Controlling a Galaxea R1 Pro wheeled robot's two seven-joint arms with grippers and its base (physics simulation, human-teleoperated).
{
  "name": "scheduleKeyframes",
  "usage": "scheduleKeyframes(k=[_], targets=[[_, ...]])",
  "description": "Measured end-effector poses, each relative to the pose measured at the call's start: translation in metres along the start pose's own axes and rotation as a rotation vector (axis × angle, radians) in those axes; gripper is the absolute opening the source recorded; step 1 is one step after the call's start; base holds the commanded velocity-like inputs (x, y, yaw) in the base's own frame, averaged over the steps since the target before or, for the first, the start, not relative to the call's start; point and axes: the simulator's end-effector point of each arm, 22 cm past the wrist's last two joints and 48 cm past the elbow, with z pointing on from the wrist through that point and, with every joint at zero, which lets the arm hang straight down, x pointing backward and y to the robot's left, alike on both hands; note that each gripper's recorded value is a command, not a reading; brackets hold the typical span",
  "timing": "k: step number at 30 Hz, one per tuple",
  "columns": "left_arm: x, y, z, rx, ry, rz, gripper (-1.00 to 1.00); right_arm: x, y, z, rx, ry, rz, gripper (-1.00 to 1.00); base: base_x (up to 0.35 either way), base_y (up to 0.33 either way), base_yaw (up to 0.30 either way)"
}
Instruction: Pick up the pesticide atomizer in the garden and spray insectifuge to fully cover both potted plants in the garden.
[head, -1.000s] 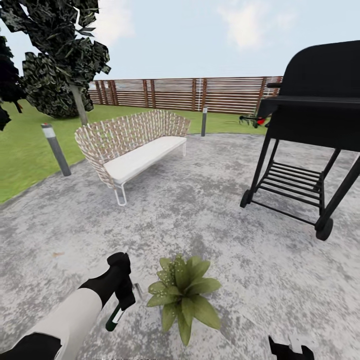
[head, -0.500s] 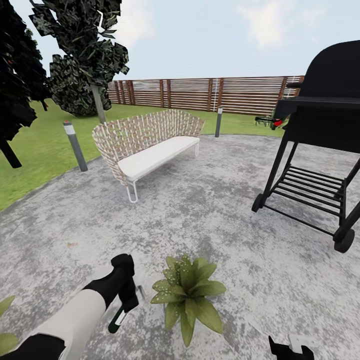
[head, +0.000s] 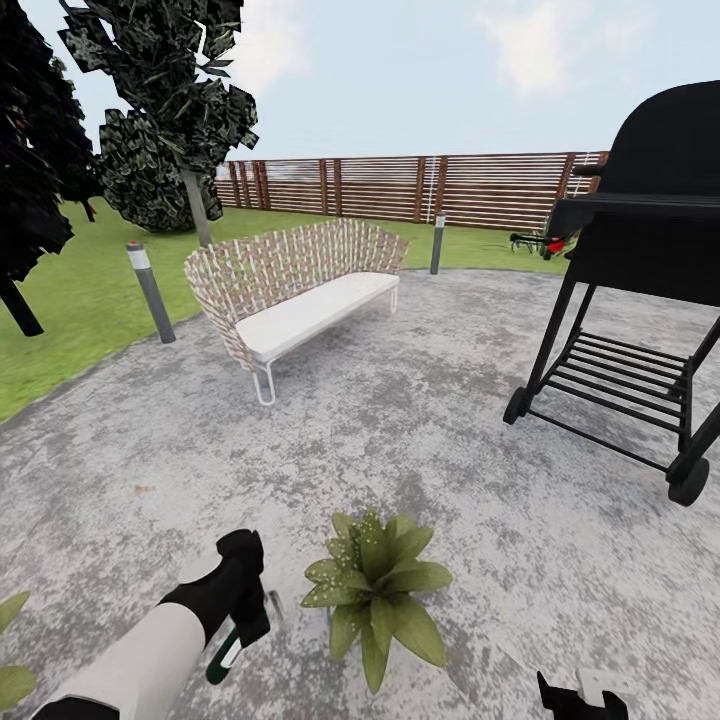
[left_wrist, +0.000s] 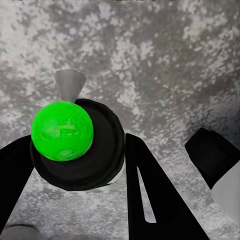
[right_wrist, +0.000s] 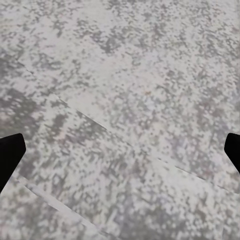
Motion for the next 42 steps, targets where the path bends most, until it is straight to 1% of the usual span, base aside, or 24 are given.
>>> scheduleKeyframes(k=[7,11,15,21,22,23,26,33,38,42], targets=[[-0.008,-0.003,-0.002,-0.001,-0.011,0.008,-1.00,0.000,0.000,0.000,0.001,0.001,0.001,1.00,0.050,-0.029,0.000],[-0.009,-0.004,-0.002,0.000,-0.013,0.008,-1.00,0.000,0.000,0.000,0.001,0.001,0.001,1.00,0.168,-0.198,0.000],[-0.010,-0.005,-0.002,0.002,-0.014,0.008,-1.00,0.000,0.000,0.000,0.001,0.001,0.001,1.00,0.008,-0.266,0.008],[-0.016,-0.009,-0.003,0.006,-0.020,0.014,-1.00,0.001,0.000,0.000,0.001,0.001,0.000,1.00,-0.157,-0.237,0.226],[-0.015,-0.009,-0.003,0.006,-0.018,0.009,-1.00,0.001,0.000,0.000,0.001,0.001,0.000,1.00,-0.230,-0.202,0.276],[-0.013,-0.009,-0.003,0.004,-0.008,-0.005,-1.00,0.000,0.000,0.000,0.001,0.001,0.000,1.00,-0.231,-0.201,0.277],[-0.012,-0.008,-0.003,0.002,-0.003,-0.010,-1.00,0.000,0.000,0.000,0.000,0.001,0.000,1.00,-0.200,-0.168,0.271],[-0.011,-0.006,-0.004,-0.006,0.002,-0.009,-1.00,0.000,0.000,0.000,0.001,0.000,0.001,1.00,-0.020,-0.016,0.037],[-0.020,-0.002,-0.011,-0.018,-0.008,-0.006,-1.00,0.000,0.000,0.000,0.001,0.001,0.001,1.00,0.000,0.000,0.000],[-0.015,-0.006,-0.006,-0.014,0.005,0.001,-1.00,0.000,-0.002,0.000,0.003,0.000,0.000,1.00,0.000,0.000,0.000]])
